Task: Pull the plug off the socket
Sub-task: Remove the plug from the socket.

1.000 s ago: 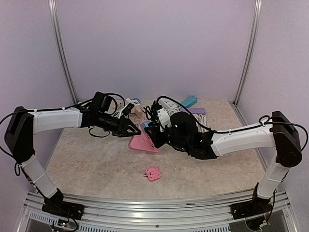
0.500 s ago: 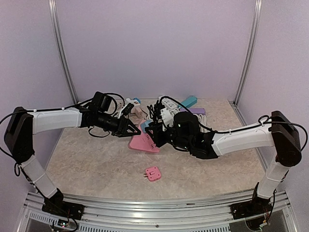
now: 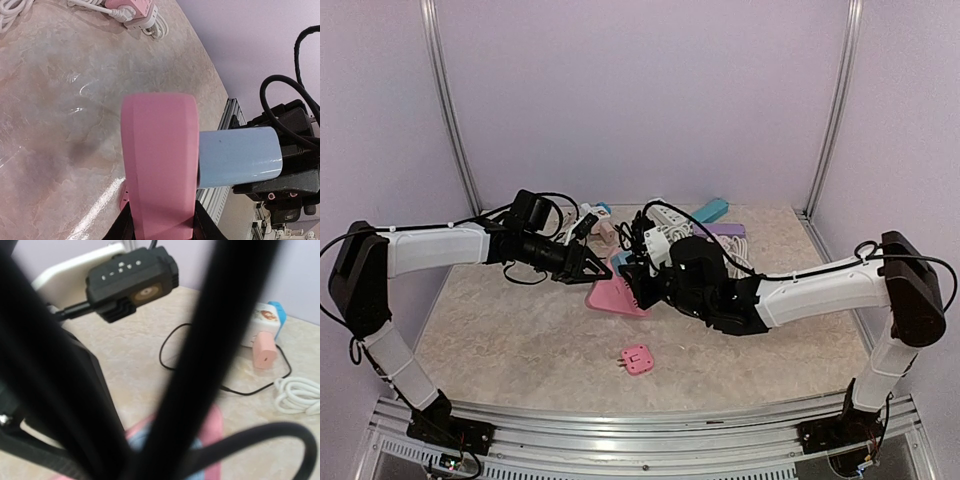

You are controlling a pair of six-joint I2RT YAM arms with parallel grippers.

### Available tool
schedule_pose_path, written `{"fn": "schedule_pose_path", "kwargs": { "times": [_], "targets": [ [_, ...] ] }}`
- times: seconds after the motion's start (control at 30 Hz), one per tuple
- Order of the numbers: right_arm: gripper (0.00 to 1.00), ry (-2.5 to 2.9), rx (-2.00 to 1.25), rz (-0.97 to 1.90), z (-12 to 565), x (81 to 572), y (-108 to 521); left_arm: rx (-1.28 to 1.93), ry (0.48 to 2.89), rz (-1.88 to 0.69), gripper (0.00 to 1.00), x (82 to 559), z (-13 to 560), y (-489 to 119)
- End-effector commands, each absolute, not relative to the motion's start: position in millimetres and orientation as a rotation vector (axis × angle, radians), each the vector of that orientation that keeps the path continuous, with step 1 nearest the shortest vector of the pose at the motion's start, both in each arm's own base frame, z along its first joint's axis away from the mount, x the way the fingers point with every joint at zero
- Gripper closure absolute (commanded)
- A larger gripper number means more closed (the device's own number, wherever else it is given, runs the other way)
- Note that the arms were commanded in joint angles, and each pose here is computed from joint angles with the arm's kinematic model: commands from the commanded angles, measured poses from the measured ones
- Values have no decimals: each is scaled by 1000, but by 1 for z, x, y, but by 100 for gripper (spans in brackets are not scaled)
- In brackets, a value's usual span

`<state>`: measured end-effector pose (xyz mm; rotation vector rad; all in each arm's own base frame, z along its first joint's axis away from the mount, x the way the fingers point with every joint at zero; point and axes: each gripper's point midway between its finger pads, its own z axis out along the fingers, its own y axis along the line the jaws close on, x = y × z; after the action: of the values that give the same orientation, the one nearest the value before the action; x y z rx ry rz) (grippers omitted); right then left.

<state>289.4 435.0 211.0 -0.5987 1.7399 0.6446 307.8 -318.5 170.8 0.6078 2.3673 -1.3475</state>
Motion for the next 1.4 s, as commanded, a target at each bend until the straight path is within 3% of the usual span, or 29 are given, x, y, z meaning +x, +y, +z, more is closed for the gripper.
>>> {"fn": "schedule_pose_path", "kwargs": {
  "times": [0.0,0.4,0.83,1.37],
  "targets": [
    [100,1738,-591,524,214,293,437,598,2339,-1360,92,314,178,-315],
    [100,1736,-543,590,221,292,435,600,2338,-1362,93,314,178,-314],
    [100,1761,-415,861,219,307,412,663,2289,-1367,93,308,188,-318],
    [100,1770,-449,760,214,304,415,612,2337,-1327,96,315,178,-313]
  ]
}}
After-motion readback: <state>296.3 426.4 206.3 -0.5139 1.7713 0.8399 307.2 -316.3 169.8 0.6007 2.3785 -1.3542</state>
